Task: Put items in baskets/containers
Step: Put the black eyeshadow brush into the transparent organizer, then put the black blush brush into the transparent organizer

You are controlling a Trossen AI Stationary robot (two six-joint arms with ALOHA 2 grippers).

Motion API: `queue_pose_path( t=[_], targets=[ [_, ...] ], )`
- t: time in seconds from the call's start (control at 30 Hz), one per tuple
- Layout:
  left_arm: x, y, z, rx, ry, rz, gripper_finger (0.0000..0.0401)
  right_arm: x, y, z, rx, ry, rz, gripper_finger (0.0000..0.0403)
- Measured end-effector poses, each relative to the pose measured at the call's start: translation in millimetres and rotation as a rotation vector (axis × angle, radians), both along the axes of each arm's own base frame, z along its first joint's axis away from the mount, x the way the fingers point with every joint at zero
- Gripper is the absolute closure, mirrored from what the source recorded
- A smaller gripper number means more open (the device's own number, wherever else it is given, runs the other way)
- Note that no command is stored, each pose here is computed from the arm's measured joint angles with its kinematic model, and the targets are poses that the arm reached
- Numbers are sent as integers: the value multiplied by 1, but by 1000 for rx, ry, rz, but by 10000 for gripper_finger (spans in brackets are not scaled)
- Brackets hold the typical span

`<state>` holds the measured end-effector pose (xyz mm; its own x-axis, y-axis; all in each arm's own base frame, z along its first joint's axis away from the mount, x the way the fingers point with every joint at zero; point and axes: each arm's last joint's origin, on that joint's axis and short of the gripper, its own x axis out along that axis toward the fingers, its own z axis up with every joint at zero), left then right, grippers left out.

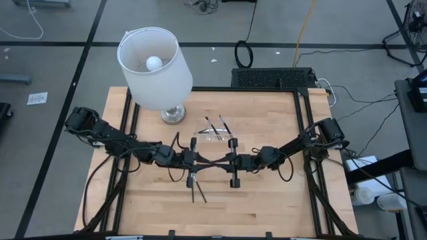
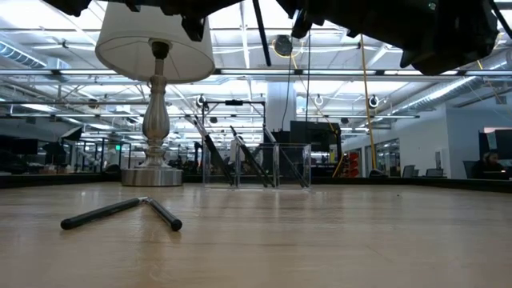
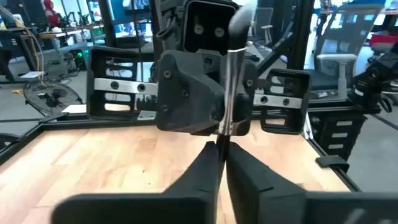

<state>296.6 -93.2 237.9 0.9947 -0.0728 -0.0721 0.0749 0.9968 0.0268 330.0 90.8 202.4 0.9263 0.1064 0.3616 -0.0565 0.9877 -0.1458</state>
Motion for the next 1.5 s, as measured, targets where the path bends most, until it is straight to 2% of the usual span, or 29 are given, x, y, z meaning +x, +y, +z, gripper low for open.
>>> queue_pose_path(
  t=[0.27,0.7,0.87,1.07,1.17,1.27,1.33,1.5],
  targets=[
    [0,-1,-2,30,22,6,394,0,0,-1,3,16,0,401],
    [-6,-11,-5,85,43,84,401,0,0,-1,10,6,6,339],
    [-6,-13,-5,95,49,84,401,0,0,-1,14,9,2,328],
    [-11,-17,-18,110,175,100,401,-3,4,-7,4,90,17,340],
    [-17,-22,-28,102,272,93,401,-8,6,-6,-23,223,-54,341],
    [-23,-26,-37,98,365,80,389,-17,7,5,-71,441,-169,342],
    [-26,-29,-41,105,409,50,377,-25,8,18,-46,600,-214,342],
    [-31,-38,-42,113,427,-5,358,-50,19,43,55,1094,-176,342]
  ],
)
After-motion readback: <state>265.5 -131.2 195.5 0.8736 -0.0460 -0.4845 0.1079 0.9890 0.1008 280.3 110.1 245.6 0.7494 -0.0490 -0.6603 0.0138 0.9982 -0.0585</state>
